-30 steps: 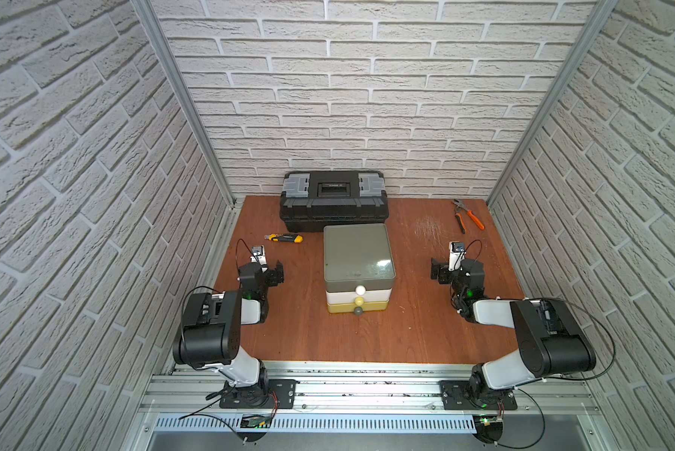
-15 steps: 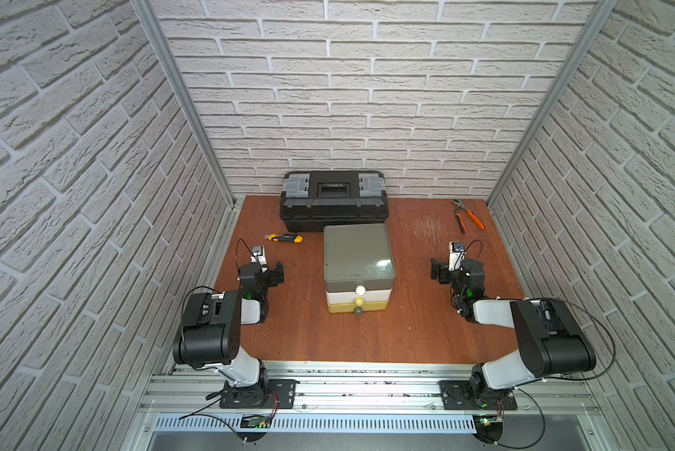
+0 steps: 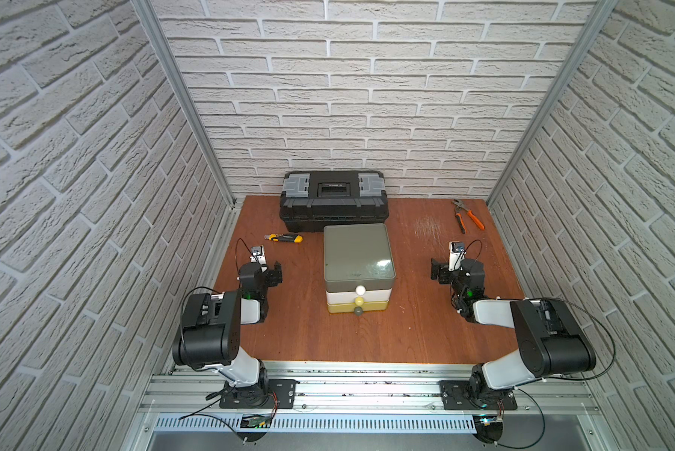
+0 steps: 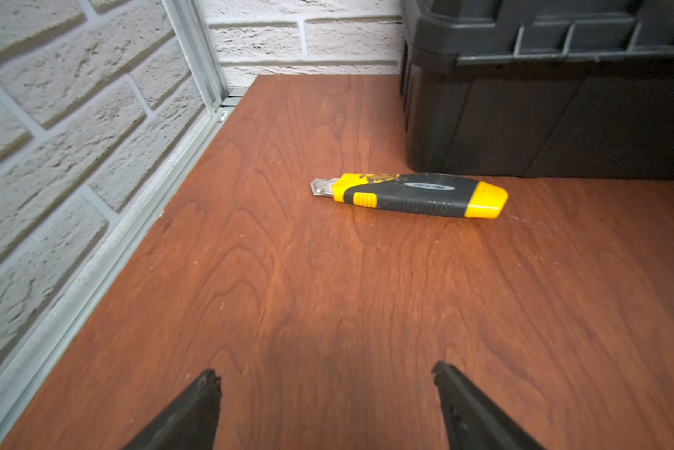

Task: Take the mice out of the drawer
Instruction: Adjust the storage box at the center of the board.

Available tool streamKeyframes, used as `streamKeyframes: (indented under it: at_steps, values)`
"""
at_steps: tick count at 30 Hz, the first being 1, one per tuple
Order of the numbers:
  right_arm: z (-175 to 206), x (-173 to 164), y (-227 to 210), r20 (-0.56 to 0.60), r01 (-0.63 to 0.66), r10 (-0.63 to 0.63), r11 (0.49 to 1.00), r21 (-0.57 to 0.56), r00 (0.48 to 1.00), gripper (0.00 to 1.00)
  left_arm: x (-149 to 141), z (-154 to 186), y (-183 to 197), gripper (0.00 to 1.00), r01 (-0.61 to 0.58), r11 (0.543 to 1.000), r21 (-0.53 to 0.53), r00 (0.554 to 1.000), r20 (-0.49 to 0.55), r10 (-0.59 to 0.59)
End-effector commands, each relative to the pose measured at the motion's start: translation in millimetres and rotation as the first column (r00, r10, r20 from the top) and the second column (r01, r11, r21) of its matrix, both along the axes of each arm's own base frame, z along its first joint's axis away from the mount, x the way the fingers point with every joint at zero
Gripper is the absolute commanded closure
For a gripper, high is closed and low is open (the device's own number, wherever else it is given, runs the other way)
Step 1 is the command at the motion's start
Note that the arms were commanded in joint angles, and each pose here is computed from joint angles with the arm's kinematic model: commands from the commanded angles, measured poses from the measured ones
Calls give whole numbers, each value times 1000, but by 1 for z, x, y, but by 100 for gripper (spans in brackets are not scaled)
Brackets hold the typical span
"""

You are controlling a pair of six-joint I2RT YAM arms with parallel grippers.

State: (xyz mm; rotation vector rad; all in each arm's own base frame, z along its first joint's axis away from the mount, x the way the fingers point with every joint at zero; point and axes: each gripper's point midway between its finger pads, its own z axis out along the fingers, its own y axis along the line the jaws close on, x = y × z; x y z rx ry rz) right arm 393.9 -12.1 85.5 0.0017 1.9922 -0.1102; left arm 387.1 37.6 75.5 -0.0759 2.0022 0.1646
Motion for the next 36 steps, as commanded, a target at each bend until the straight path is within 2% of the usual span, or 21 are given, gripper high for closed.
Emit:
streamKeyframes:
  at_steps: [1,3,6,9,11,13,17,21,25,28,30,32,36]
  values:
    - [12,4,2,37,-11,11,1000,-7,999,1,13,46,-6,12,-25,995,94,999,37,22]
    - [15,6,1,21,-2,2,1000,-11,1000,2,13,65,-15,10,-46,985,166,998,40,40]
    - [26,13,-1,-53,24,-26,999,-32,998,9,15,105,-29,5,-29,999,41,993,114,24]
    - [42,4,-14,-82,158,-162,986,-62,983,11,25,141,-54,2,80,997,-9,993,85,-79]
    - [52,-16,-24,-113,282,-279,959,13,954,12,32,166,-75,2,177,984,-31,982,68,-175]
    - [60,-37,-15,-141,302,-290,950,73,946,12,38,184,-94,2,270,961,-59,961,75,-265]
    - [70,-81,27,-193,212,-175,958,194,965,11,64,192,-128,2,421,899,-116,907,64,-416]
    - [77,-112,79,-242,39,38,951,306,970,2,98,189,-152,2,495,852,-171,869,66,-491]
    - [74,-138,124,-304,-111,230,925,363,925,0,129,188,-178,2,576,788,-218,817,122,-564]
    - [70,-150,158,-288,-247,382,878,409,878,0,147,185,-198,2,637,723,-268,768,133,-627]
    - [69,-153,175,-262,-311,447,848,430,855,0,152,182,-213,2,673,676,-300,731,135,-669]
    - [67,-150,183,-251,-332,464,840,428,850,0,150,176,-231,2,704,637,-315,693,106,-713]
    - [69,-139,200,-225,-375,504,817,438,834,0,134,156,-256,2,737,604,-303,638,18,-769]
